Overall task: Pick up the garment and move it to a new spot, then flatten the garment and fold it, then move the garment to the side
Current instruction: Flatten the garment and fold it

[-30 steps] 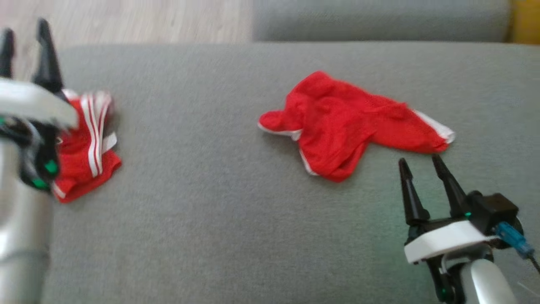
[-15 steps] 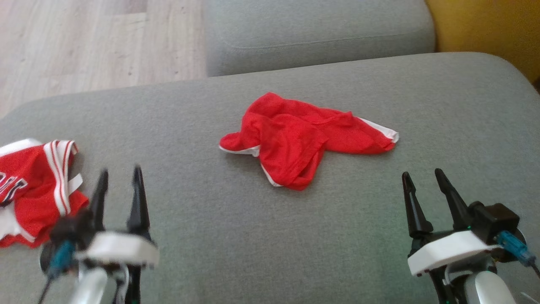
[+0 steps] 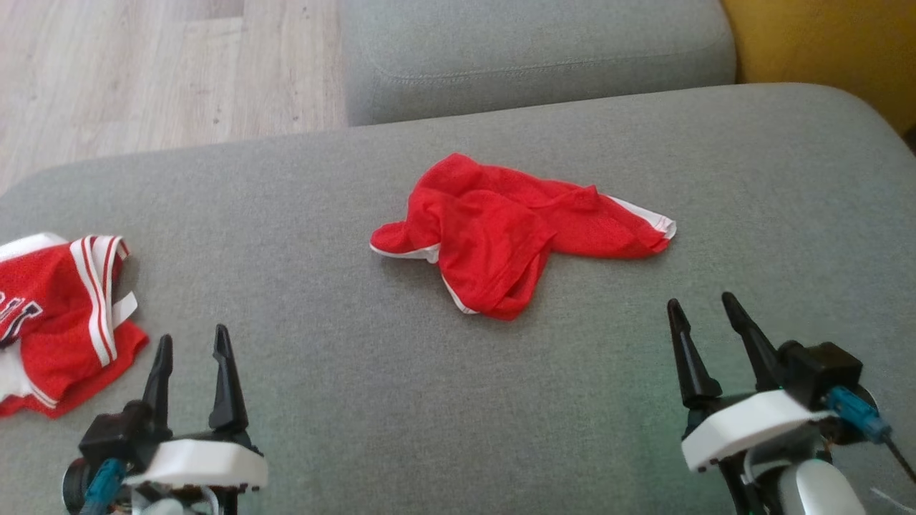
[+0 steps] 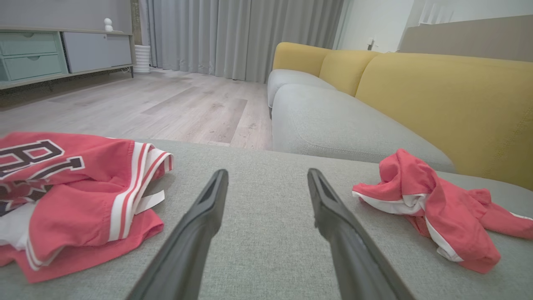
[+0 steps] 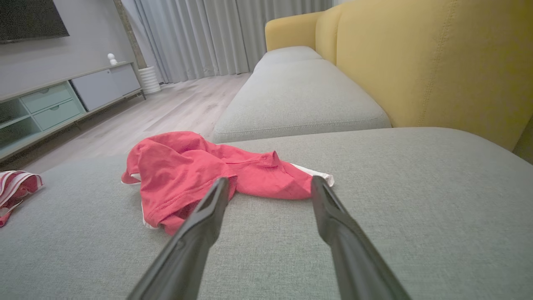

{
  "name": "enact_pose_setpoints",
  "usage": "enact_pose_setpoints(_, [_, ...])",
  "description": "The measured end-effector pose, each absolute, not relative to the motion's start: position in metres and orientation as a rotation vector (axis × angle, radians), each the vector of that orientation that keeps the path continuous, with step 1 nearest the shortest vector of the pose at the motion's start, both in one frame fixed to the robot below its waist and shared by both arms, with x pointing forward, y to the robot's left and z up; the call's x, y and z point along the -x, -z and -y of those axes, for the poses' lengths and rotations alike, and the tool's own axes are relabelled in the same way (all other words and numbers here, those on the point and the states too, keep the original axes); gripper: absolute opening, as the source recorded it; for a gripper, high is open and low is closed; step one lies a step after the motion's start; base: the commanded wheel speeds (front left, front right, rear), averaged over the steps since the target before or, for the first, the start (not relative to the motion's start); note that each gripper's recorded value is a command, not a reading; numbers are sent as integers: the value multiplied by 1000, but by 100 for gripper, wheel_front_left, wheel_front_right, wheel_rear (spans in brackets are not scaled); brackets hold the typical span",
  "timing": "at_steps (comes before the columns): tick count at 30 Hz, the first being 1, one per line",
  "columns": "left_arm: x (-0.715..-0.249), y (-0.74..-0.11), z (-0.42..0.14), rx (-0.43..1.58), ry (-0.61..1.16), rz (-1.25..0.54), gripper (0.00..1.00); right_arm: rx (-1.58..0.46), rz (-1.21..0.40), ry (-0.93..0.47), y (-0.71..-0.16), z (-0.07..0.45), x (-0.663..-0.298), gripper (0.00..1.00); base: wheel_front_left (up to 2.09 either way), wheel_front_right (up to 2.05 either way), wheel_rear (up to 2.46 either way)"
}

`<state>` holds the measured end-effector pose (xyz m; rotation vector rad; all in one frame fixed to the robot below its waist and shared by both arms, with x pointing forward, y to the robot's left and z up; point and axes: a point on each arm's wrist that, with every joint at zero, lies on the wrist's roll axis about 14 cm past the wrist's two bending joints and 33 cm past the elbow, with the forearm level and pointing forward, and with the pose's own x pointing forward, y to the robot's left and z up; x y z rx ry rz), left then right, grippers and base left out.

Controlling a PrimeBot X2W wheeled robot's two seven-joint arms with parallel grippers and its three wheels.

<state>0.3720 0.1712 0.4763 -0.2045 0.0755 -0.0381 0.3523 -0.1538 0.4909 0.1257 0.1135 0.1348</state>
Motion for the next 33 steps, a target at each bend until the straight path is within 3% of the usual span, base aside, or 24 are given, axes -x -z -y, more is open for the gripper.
enact_pose_setpoints(5, [-374, -473, -174, 207, 26, -85, 100, -127, -139, -164, -488, 144, -362, 100, 0, 0, 0])
enact_pose_setpoints(12, [-380, -466, -173, 211, 29, -103, 100, -119, -212, -187, -491, 139, -414, 100, 0, 0, 0])
enact_pose_setpoints(23, [-419, -475, -167, 220, 66, -60, 100, -54, -512, -149, -418, 155, -487, 100, 0, 0, 0])
enact_pose_setpoints(28, [-430, -465, -174, 219, 48, -71, 100, -9, -705, -207, -364, 136, -493, 100, 0, 0, 0])
enact_pose_setpoints(29, [-429, -463, -176, 218, 40, -76, 100, -10, -710, -221, -363, 131, -496, 89, 0, 0, 0])
enact_pose_setpoints(31, [-426, -458, -179, 218, 27, -92, 100, -11, -712, -244, -365, 123, -500, 0, 0, 0, 0])
enact_pose_setpoints(33, [-424, -459, -181, 216, 21, -91, 100, -7, -709, -273, -369, 114, -497, 0, 0, 0, 0])
